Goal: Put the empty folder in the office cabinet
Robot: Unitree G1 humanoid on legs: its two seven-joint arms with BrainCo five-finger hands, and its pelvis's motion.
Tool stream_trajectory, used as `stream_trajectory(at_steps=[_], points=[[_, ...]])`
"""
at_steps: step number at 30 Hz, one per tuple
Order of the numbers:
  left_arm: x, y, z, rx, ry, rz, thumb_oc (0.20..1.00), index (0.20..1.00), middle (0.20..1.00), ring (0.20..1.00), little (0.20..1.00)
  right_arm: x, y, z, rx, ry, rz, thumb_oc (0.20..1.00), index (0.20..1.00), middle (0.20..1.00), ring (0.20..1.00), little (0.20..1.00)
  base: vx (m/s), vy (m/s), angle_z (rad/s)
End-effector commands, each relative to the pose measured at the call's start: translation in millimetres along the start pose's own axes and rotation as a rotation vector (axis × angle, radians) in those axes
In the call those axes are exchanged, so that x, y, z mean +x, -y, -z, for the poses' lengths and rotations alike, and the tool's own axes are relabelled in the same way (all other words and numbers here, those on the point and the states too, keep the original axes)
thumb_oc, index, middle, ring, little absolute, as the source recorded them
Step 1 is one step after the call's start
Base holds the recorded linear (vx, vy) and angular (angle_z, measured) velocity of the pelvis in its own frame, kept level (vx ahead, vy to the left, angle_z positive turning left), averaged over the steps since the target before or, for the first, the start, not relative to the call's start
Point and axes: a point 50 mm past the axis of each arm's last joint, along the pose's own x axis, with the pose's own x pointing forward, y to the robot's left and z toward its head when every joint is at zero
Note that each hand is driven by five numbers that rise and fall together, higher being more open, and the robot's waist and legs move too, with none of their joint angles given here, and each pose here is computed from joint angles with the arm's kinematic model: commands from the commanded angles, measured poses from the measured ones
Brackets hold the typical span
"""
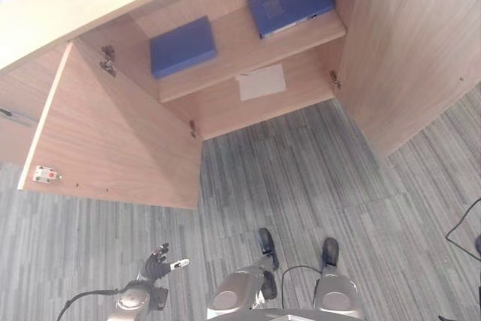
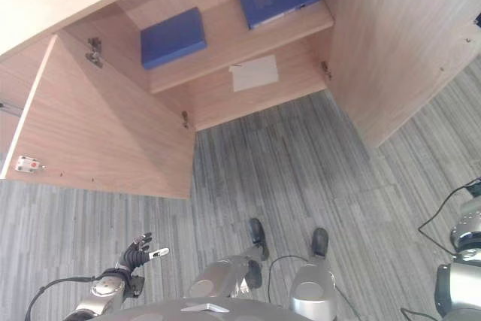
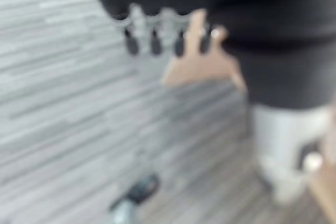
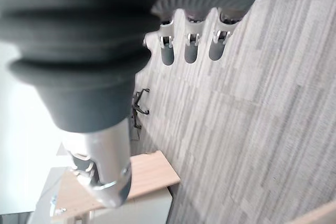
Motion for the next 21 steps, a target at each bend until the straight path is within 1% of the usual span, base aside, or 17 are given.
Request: stream_trajectory(at_steps=[1, 3, 4, 7, 8, 9, 10, 12, 13, 16, 17, 19, 20, 21], points=[[5.6, -9.6, -16.0, -0.008, 0.036, -0.046, 1.000, 1.000, 1.000, 1.000, 1.000, 12.4, -6.1, -49.1, 0.043, 0.106, -0.034, 1.000, 1.000, 1.000, 1.000, 1.000, 0.06, -0.023, -0.11], [5.6, -9.6, -16.0, -0.008, 0.036, -0.046, 1.000, 1.000, 1.000, 1.000, 1.000, 12.4, -6.1, -49.1, 0.043, 0.106, -0.034, 1.000, 1.000, 1.000, 1.000, 1.000, 0.03, -0.059, -0.06], [4.9, -12.3, -18.7, -0.014, 0.041, -0.049, 1.000, 1.000, 1.000, 1.000, 1.000, 18.3, -13.2, -91.0, 0.060, 0.183, -0.081, 1.000, 1.000, 1.000, 1.000, 1.000, 0.00, -0.095, 0.00], [4.9, -12.3, -18.7, -0.014, 0.041, -0.049, 1.000, 1.000, 1.000, 1.000, 1.000, 18.3, -13.2, -91.0, 0.060, 0.183, -0.081, 1.000, 1.000, 1.000, 1.000, 1.000, -0.02, -0.037, 0.00], [3.1, -14.5, -19.0, -0.002, 0.044, -0.041, 1.000, 1.000, 1.000, 1.000, 1.000, 18.6, -26.3, -131.6, 0.000, 0.281, -0.123, 1.000, 1.000, 1.000, 1.000, 1.000, -0.06, -0.015, -0.01], [3.1, -14.5, -19.0, -0.002, 0.044, -0.041, 1.000, 1.000, 1.000, 1.000, 1.000, 18.6, -26.3, -131.6, 0.000, 0.281, -0.123, 1.000, 1.000, 1.000, 1.000, 1.000, -0.14, -0.065, 0.07], [-1.1, -22.9, -18.1, -0.041, 0.053, -0.075, 1.000, 1.000, 1.000, 1.000, 1.000, 9.2, -55.8, -196.1, -0.009, 0.433, -0.187, 1.000, 1.000, 1.000, 1.000, 1.000, -0.08, -0.050, 0.07], [-1.1, -22.9, -18.1, -0.041, 0.053, -0.075, 1.000, 1.000, 1.000, 1.000, 1.000, 9.2, -55.8, -196.1, -0.009, 0.433, -0.187, 1.000, 1.000, 1.000, 1.000, 1.000, -0.07, -0.036, 0.01], [-2.9, -23.1, -16.7, -0.028, 0.052, -0.052, 1.000, 1.000, 1.000, 1.000, 1.000, -1.3, -74.6, -229.6, -0.042, 0.514, -0.237, 1.000, 1.000, 1.000, 1.000, 1.000, -0.07, -0.021, -0.05], [-2.9, -23.1, -16.7, -0.028, 0.052, -0.052, 1.000, 1.000, 1.000, 1.000, 1.000, -1.3, -74.6, -229.6, -0.042, 0.514, -0.237, 1.000, 1.000, 1.000, 1.000, 1.000, -0.03, -0.008, 0.01], [-4.7, -21.4, -13.4, -0.048, 0.052, -0.057, 1.000, 1.000, 1.000, 1.000, 1.000, -10.3, -88.5, -249.7, -0.044, 0.574, -0.260, 1.000, 1.000, 1.000, 1.000, 1.000, -0.02, -0.004, 0.08], [-4.7, -21.4, -13.4, -0.048, 0.052, -0.057, 1.000, 1.000, 1.000, 1.000, 1.000, -10.3, -88.5, -249.7, -0.044, 0.574, -0.260, 1.000, 1.000, 1.000, 1.000, 1.000, -0.01, -0.002, 0.04], [-8.2, -22.7, -8.0, -0.073, 0.051, -0.056, 1.000, 1.000, 1.000, 1.000, 1.000, -33.5, -127.0, -281.2, -0.122, 0.691, -0.379, 1.000, 1.000, 1.000, 1.000, 1.000, 0.00, 0.000, 0.00], [-8.2, -22.7, -8.0, -0.073, 0.051, -0.056, 1.000, 1.000, 1.000, 1.000, 1.000, -33.5, -127.0, -281.2, -0.122, 0.691, -0.379, 1.000, 1.000, 1.000, 1.000, 1.000, 0.00, 0.000, 0.00]])
